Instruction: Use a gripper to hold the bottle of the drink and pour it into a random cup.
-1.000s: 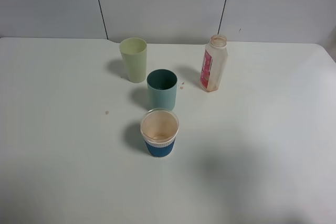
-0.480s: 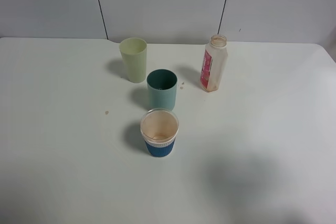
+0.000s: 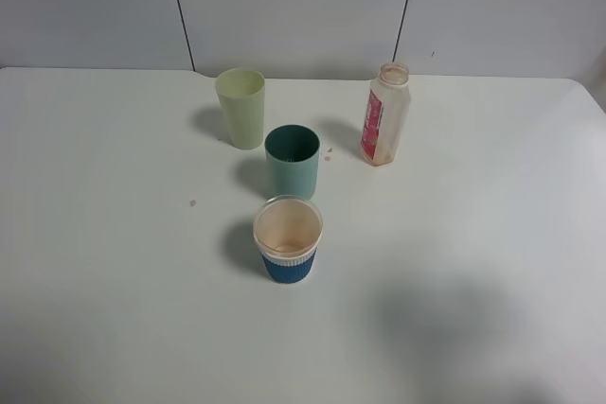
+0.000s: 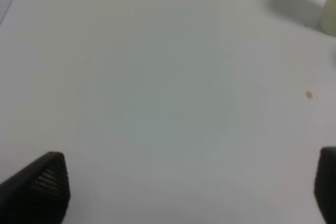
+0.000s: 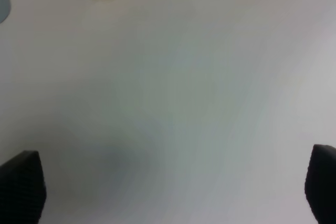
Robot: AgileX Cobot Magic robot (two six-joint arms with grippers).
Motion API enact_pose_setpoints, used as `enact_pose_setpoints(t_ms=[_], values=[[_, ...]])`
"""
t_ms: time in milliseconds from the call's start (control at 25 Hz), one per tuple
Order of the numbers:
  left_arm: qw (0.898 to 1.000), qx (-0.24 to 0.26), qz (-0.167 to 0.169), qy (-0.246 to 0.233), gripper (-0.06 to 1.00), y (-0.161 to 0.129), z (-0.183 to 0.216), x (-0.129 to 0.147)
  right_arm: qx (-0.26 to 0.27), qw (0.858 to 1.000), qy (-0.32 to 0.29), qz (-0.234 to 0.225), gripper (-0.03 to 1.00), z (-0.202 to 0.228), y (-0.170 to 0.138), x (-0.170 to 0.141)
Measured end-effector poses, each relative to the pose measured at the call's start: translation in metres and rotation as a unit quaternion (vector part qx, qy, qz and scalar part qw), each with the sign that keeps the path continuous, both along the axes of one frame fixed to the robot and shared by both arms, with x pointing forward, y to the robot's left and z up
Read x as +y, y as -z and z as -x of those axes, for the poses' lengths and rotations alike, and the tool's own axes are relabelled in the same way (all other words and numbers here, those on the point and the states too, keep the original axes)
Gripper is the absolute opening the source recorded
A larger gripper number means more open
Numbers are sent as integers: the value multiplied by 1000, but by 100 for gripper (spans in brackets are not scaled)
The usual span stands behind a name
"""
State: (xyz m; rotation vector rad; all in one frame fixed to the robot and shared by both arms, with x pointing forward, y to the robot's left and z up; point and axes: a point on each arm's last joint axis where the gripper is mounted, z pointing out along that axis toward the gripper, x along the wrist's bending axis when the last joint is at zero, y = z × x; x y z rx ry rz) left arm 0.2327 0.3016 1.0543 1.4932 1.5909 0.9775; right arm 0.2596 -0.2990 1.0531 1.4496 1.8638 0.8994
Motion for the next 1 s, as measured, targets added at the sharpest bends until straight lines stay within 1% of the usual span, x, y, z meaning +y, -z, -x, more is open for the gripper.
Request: enact_pose_setpoints(t_ms=[560, 640, 840, 1000], values=[[1000, 0, 2, 2, 93, 0, 0, 0, -3, 1000, 3, -2, 99, 1, 0, 0], [1000, 0, 2, 2, 93, 0, 0, 0, -16, 1000, 9, -6, 99, 5, -1, -2], [1000, 0, 0, 0, 93, 0, 0, 0, -77, 996, 51, -19, 99, 24, -1, -6], [1000, 0, 2, 2, 93, 0, 0, 0, -82, 992, 89, -17, 99, 26, -1, -6]])
